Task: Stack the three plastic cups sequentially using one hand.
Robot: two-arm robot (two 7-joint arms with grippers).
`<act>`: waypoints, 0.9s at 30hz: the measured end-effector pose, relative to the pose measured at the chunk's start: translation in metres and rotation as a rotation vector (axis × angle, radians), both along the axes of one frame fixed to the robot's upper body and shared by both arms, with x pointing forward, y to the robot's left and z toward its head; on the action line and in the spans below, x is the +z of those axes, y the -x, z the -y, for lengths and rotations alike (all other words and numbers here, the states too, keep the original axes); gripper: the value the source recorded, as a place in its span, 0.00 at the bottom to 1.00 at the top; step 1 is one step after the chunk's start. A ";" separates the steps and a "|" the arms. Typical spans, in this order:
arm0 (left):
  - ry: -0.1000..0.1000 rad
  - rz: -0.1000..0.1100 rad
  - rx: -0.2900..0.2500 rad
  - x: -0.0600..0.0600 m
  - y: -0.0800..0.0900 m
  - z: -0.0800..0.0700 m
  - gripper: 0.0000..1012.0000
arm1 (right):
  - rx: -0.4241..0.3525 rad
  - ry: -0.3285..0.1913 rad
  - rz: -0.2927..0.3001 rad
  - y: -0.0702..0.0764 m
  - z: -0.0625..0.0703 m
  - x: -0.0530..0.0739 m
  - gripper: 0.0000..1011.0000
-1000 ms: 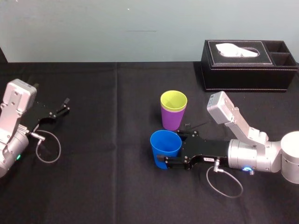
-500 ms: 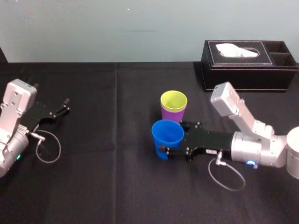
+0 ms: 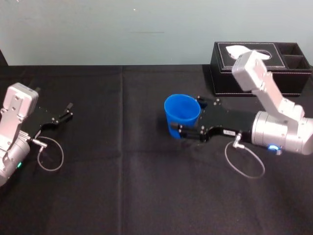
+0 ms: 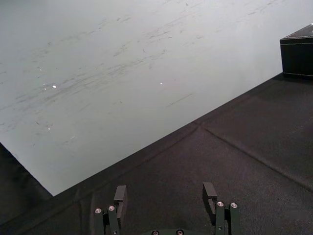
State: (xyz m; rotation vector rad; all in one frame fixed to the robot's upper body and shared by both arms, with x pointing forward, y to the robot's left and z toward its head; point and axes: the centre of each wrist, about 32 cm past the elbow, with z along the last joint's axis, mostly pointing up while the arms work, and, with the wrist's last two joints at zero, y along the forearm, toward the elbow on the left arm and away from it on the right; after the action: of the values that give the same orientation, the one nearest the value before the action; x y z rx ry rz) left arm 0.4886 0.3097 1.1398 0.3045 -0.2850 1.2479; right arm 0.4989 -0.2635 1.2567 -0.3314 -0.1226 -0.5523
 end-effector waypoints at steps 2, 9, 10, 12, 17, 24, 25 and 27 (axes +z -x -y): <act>0.000 0.000 0.000 0.000 0.000 0.000 1.00 | -0.009 -0.010 -0.004 -0.002 0.001 0.003 0.72; 0.000 0.000 0.000 0.000 0.000 0.000 1.00 | -0.048 -0.035 -0.013 -0.011 0.002 0.014 0.72; 0.000 0.000 0.000 0.000 0.000 0.000 1.00 | -0.056 -0.036 -0.009 -0.014 0.002 0.016 0.72; 0.000 0.000 0.000 0.000 0.000 0.000 1.00 | -0.063 -0.035 -0.005 -0.017 0.002 0.017 0.72; 0.000 0.000 0.000 0.000 0.000 0.000 1.00 | -0.084 -0.030 0.000 -0.028 -0.001 0.018 0.72; 0.000 0.000 0.000 0.000 0.000 0.000 1.00 | -0.098 -0.034 0.005 -0.042 -0.005 0.016 0.72; 0.000 0.000 0.000 0.000 0.000 0.000 1.00 | -0.100 -0.033 0.007 -0.045 -0.006 0.016 0.72; 0.000 0.000 0.000 0.000 0.000 0.000 1.00 | -0.102 -0.033 0.006 -0.048 -0.008 0.015 0.72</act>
State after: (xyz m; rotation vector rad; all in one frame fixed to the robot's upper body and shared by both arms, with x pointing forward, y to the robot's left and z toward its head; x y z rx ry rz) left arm 0.4887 0.3097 1.1398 0.3043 -0.2851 1.2480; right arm 0.5467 -0.2555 1.2720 -0.3047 -0.1029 -0.6560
